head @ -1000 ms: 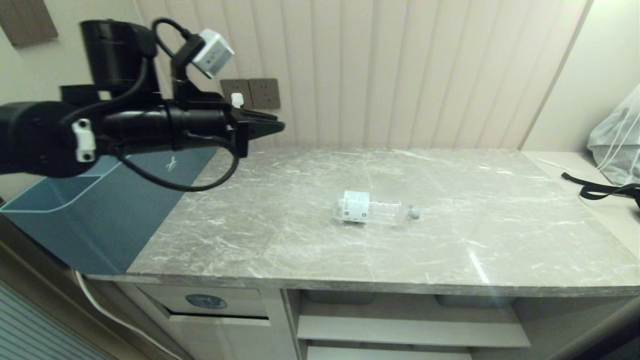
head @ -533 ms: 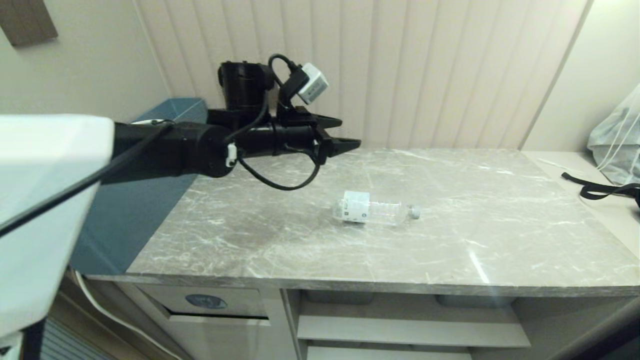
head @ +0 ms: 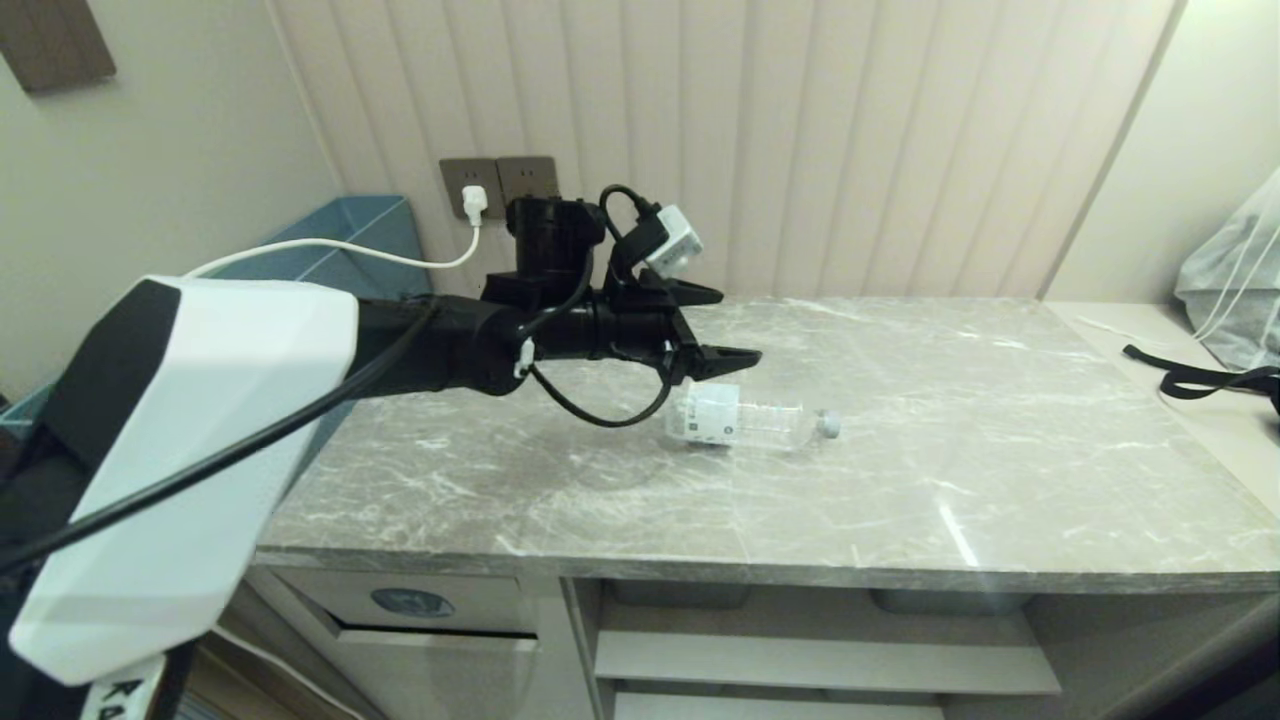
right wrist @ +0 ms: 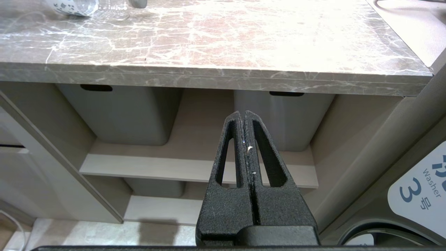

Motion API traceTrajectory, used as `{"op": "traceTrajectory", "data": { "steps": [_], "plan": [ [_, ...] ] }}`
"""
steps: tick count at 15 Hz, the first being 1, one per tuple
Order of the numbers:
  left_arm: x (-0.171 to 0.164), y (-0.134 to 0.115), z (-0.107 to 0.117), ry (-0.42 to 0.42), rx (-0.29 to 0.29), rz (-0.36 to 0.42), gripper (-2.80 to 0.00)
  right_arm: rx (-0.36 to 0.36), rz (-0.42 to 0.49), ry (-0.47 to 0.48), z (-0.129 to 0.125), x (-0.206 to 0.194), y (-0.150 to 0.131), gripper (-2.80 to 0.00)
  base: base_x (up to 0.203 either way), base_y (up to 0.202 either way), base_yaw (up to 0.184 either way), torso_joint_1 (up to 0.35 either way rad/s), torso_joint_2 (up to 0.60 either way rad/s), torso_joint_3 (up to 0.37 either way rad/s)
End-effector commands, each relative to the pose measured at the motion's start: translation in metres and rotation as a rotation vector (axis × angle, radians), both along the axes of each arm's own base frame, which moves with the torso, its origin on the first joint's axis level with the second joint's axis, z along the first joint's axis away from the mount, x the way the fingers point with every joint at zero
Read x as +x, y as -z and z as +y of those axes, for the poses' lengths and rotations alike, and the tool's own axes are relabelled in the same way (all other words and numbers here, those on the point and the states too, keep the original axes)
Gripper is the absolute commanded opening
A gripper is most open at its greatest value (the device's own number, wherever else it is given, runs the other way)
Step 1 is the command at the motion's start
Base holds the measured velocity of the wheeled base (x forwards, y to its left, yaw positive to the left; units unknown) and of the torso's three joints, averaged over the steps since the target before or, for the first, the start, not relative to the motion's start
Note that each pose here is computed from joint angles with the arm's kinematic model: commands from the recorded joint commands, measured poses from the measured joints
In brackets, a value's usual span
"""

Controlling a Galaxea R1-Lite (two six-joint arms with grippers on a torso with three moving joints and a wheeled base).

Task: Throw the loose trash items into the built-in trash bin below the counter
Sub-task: Pick up the garbage

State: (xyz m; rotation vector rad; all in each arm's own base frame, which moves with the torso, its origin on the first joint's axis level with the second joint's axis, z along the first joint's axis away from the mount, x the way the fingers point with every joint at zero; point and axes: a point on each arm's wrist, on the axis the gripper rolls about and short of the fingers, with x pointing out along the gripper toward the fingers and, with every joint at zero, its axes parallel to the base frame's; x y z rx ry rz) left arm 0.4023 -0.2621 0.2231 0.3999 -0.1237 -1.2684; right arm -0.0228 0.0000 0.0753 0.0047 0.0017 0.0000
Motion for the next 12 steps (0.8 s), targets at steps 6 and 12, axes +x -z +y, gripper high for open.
{"op": "traceTrajectory", "data": {
  "steps": [6,12],
  "plan": [
    [0.011,0.021,0.012,0.094,0.031,0.114,0.0,0.0,0.0,0.0,0.0,0.0,0.0,-2.8,0.0,0.0,0.0,0.0,0.0,0.0],
    [0.017,0.037,0.019,0.17,0.038,0.221,0.0,-0.003,0.0,0.0,0.0,0.0,0.0,-2.8,0.0,0.0,0.0,0.0,0.0,0.0]
  ]
}}
